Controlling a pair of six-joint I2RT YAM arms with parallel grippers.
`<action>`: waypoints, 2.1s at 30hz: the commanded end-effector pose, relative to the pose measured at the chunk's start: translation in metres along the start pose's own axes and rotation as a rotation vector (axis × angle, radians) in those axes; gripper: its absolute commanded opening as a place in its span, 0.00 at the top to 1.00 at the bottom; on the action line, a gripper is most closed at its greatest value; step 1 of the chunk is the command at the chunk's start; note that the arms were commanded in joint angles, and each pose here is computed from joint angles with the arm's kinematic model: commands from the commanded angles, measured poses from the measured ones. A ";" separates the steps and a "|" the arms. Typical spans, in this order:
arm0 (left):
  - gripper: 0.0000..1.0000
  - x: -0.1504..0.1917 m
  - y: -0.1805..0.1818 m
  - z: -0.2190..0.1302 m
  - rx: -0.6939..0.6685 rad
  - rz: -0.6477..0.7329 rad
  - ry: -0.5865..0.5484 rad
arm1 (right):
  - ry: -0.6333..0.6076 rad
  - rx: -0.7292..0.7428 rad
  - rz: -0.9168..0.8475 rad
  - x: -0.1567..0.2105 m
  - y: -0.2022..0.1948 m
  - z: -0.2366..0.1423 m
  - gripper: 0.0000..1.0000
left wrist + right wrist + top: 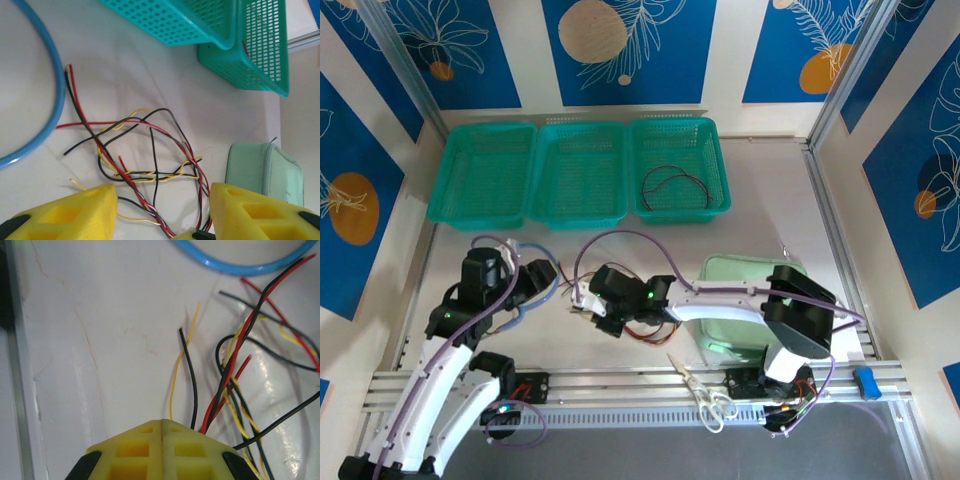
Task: Untangle the cables
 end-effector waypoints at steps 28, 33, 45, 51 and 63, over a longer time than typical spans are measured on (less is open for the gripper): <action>0.34 0.003 0.003 -0.004 -0.046 0.021 0.040 | 0.249 -0.080 -0.100 0.048 -0.004 0.070 0.66; 0.33 0.003 0.003 -0.003 -0.044 0.022 0.042 | 0.272 -0.077 -0.098 0.053 -0.003 0.075 0.88; 0.34 0.000 -0.006 -0.004 -0.009 0.008 0.042 | 0.009 0.009 -0.030 0.005 -0.022 0.020 1.00; 0.33 -0.012 -0.042 -0.015 0.076 0.029 0.028 | -0.111 0.045 0.054 -0.006 -0.033 -0.014 1.00; 0.33 -0.024 -0.075 -0.019 0.174 0.021 0.025 | -0.555 0.153 0.260 -0.039 -0.085 -0.130 1.00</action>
Point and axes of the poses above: each hand's point on the last joint's axis, 136 mm out from that joint toward the fingers, its own z axis out along the fingers, its own y axis along the line the jaws close on, x = y × z, the point moved 2 cm from there along -z, back along the fingers, and after that the axes turned 14 degrees about -z, right-handed, at the moved point
